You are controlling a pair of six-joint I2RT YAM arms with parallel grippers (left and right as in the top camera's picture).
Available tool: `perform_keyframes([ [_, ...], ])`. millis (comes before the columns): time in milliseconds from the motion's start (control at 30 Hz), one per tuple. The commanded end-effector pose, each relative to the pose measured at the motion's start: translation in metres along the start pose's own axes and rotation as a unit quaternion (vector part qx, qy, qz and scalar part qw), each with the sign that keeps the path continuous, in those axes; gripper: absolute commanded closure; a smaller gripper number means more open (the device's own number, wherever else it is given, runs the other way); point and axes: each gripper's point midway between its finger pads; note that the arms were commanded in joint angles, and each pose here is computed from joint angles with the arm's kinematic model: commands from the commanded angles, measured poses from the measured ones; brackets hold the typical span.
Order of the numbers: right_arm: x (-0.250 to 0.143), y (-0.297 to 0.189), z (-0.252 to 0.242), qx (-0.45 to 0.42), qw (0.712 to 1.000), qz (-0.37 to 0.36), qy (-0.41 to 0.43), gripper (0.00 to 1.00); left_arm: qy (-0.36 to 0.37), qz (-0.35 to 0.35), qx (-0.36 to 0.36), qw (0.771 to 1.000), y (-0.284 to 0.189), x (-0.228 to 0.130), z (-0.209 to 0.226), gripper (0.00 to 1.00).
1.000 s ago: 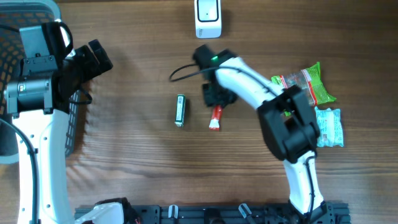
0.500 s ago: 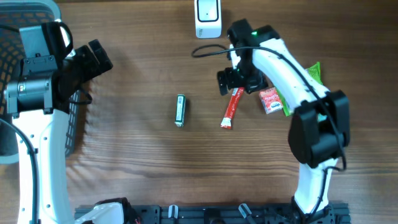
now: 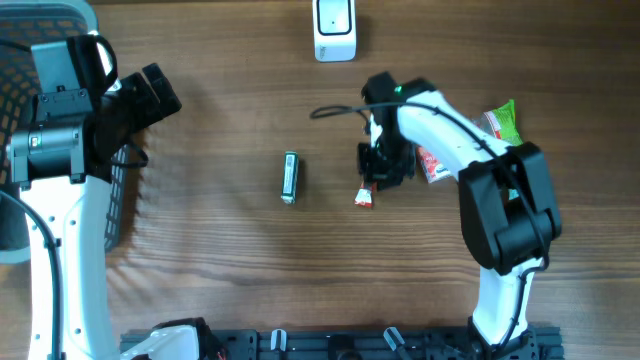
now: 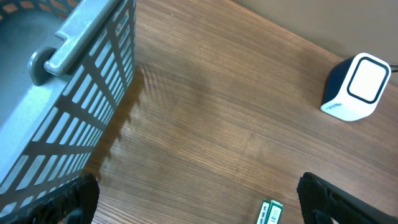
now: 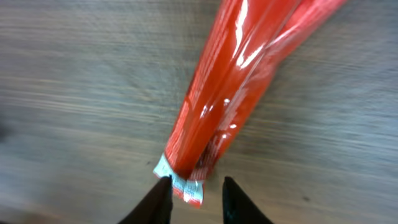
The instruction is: Scan the item barcode
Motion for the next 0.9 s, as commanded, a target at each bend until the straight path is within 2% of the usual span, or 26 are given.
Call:
perform_keyframes([
  [0, -0.006, 0.013, 0.002, 0.009, 1.000, 0.007, 0.017, 0.66, 0.008, -0.010, 0.001, 1.000, -0.005, 0.005, 0.001, 0.00],
  [67, 0.001, 0.014, 0.002, 0.009, 1.000, -0.008, 0.014, 0.63, 0.008, -0.010, 0.001, 1.000, -0.005, 0.005, 0.001, 0.00],
  [333, 0.015, 0.013, -0.012, -0.034, 0.998, -0.044, 0.017, 0.67, 0.008, -0.010, 0.001, 1.000, -0.005, 0.005, 0.001, 0.00],
  [533, 0.019, 0.012, -0.015, -0.044, 0.997, -0.054, 0.017, 0.64, 0.008, -0.010, 0.001, 1.000, -0.005, 0.005, 0.001, 0.00],
  [600, 0.021, 0.012, -0.015, -0.043, 0.997, -0.057, 0.016, 0.69, 0.008, -0.010, 0.001, 1.000, -0.005, 0.005, 0.001, 0.00],
  [667, 0.020, 0.012, -0.014, -0.042, 0.998, -0.054, -0.007, 0.89, 0.008, -0.010, 0.001, 1.000, -0.005, 0.005, 0.001, 0.00],
  [700, 0.019, 0.011, -0.014, -0.041, 0.998, -0.052, -0.018, 0.94, 0.008, -0.010, 0.001, 1.000, -0.005, 0.005, 0.001, 0.00],
  [767, 0.018, 0.011, -0.015, -0.041, 0.998, -0.048, -0.020, 0.93, 0.008, -0.010, 0.001, 1.000, -0.005, 0.005, 0.001, 0.00],
  [833, 0.016, 0.011, -0.015, -0.040, 0.998, -0.044, -0.019, 0.81, 0.008, -0.010, 0.001, 1.000, -0.005, 0.005, 0.001, 0.00],
  [867, 0.016, 0.011, -0.015, -0.040, 0.998, -0.043, -0.030, 0.79, 0.008, -0.010, 0.001, 1.000, -0.005, 0.005, 0.001, 0.00],
])
Point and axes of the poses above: each gripper's point midway between its finger pads, its own y axis out along the fingers, its own z axis along the line the jaws close on, x = y × z, and after that the axes turned 1 degree about y, right-handed
